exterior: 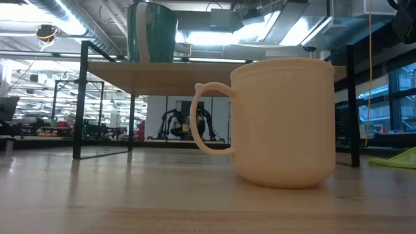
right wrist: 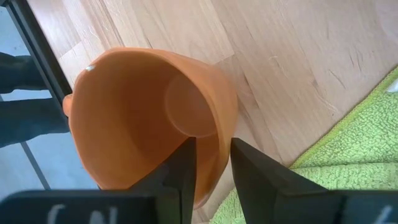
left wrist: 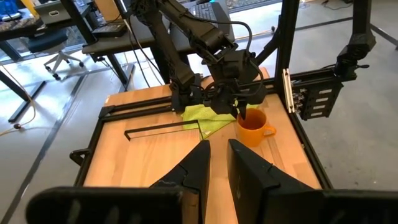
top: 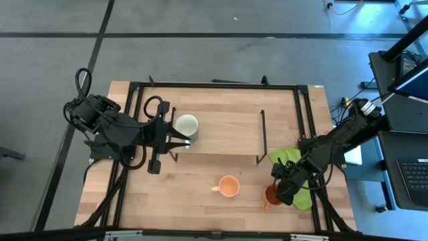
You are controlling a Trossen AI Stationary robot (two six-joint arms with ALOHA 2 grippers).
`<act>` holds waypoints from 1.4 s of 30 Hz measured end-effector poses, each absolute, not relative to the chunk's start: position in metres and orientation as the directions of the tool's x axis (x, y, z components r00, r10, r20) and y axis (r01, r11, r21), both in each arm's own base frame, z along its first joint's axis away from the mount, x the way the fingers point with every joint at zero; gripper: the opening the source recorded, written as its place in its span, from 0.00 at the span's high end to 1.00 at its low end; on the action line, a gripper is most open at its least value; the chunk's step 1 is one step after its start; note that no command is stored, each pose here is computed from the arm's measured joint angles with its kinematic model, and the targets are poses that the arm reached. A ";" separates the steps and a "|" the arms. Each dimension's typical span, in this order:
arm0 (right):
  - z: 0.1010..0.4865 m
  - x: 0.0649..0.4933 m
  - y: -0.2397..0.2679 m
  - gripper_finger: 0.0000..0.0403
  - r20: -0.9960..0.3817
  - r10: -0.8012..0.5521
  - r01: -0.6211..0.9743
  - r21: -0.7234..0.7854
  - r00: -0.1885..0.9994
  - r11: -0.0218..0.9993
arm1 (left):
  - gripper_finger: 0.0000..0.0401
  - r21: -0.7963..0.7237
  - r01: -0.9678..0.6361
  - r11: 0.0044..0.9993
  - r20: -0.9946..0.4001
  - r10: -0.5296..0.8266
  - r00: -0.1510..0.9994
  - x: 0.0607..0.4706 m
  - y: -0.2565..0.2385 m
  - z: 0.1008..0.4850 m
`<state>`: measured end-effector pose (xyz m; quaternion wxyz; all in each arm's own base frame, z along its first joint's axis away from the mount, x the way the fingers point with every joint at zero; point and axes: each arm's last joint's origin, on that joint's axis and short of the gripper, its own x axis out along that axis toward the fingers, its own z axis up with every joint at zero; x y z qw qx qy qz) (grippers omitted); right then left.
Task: Stack small to large cups/mugs on shelf
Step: Put the orange mug on the shelf
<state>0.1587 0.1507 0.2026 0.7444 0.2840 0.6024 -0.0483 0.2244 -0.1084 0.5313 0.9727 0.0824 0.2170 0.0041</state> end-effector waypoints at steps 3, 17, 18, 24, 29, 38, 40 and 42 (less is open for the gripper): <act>0.203 0.159 0.151 0.75 -0.924 0.270 0.414 0.365 0.270 0.834 | 0.88 0.162 0.028 0.986 -0.421 0.044 0.906 0.224 -0.108 0.531; 0.203 0.159 0.151 0.75 -0.924 0.270 0.414 0.365 0.270 0.834 | 0.88 0.161 0.035 0.986 -0.421 0.037 0.906 0.224 -0.110 0.531; 0.203 0.159 0.151 0.75 -0.924 0.270 0.414 0.365 0.270 0.834 | 0.88 0.160 0.034 0.986 -0.419 0.037 0.907 0.224 -0.110 0.532; 0.203 0.160 0.152 0.75 -0.914 0.286 0.413 0.388 0.288 0.824 | 0.88 0.155 0.032 0.987 -0.410 0.035 0.912 0.224 -0.110 0.533; 0.206 0.164 0.155 0.75 -0.891 0.313 0.377 0.428 0.330 0.821 | 0.88 0.155 0.032 0.987 -0.410 0.035 0.911 0.224 -0.110 0.533; 0.208 0.167 0.157 0.75 -0.868 0.324 0.364 0.460 0.378 0.810 | 0.88 0.155 0.032 0.987 -0.410 0.035 0.911 0.224 -0.110 0.532; 0.208 0.167 0.157 0.75 -0.868 0.323 0.364 0.460 0.378 0.810 | 0.88 0.155 0.032 0.987 -0.410 0.035 0.911 0.224 -0.110 0.532; 0.208 0.167 0.157 0.75 -0.870 0.318 0.363 0.454 0.377 0.813 | 0.88 0.155 0.032 0.987 -0.410 0.035 0.911 0.224 -0.110 0.532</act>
